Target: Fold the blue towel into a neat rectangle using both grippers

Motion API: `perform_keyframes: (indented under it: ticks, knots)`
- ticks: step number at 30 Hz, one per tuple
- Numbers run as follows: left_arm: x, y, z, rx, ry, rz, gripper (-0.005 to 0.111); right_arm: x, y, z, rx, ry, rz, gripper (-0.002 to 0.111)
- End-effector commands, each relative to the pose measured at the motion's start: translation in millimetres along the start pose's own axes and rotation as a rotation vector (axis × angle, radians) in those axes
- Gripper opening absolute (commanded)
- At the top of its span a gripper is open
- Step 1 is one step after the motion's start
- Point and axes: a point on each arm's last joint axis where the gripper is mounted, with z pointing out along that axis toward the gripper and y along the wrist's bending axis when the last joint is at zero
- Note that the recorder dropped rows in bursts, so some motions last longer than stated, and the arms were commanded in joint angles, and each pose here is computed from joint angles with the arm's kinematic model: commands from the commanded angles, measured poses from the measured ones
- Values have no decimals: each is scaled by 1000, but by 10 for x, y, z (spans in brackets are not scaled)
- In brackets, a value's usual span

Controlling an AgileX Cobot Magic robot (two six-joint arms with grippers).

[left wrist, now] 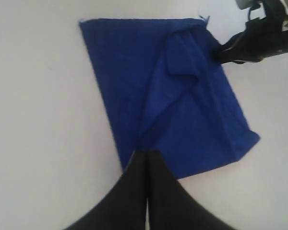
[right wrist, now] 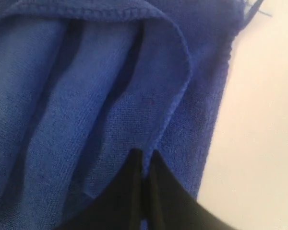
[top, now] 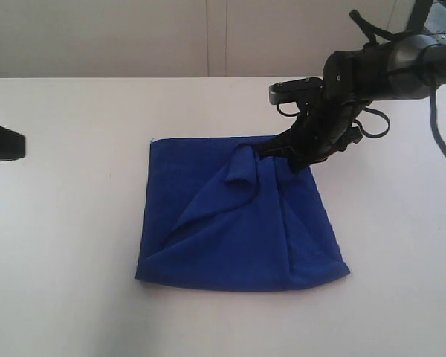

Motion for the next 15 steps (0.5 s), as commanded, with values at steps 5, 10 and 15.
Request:
perform_keyframes:
  ticks: [5,10,15]
  knots:
    - [-149,182,975,178,67,-293,0,5,-16,30,-33,-4,58,0]
    - [-162,158,1666,260,125,-398,0,7,-9,30,-40,-2,70,0]
    - [-344,91,2211,367,137,-437,0,20,-4,30,-45,14,79,0]
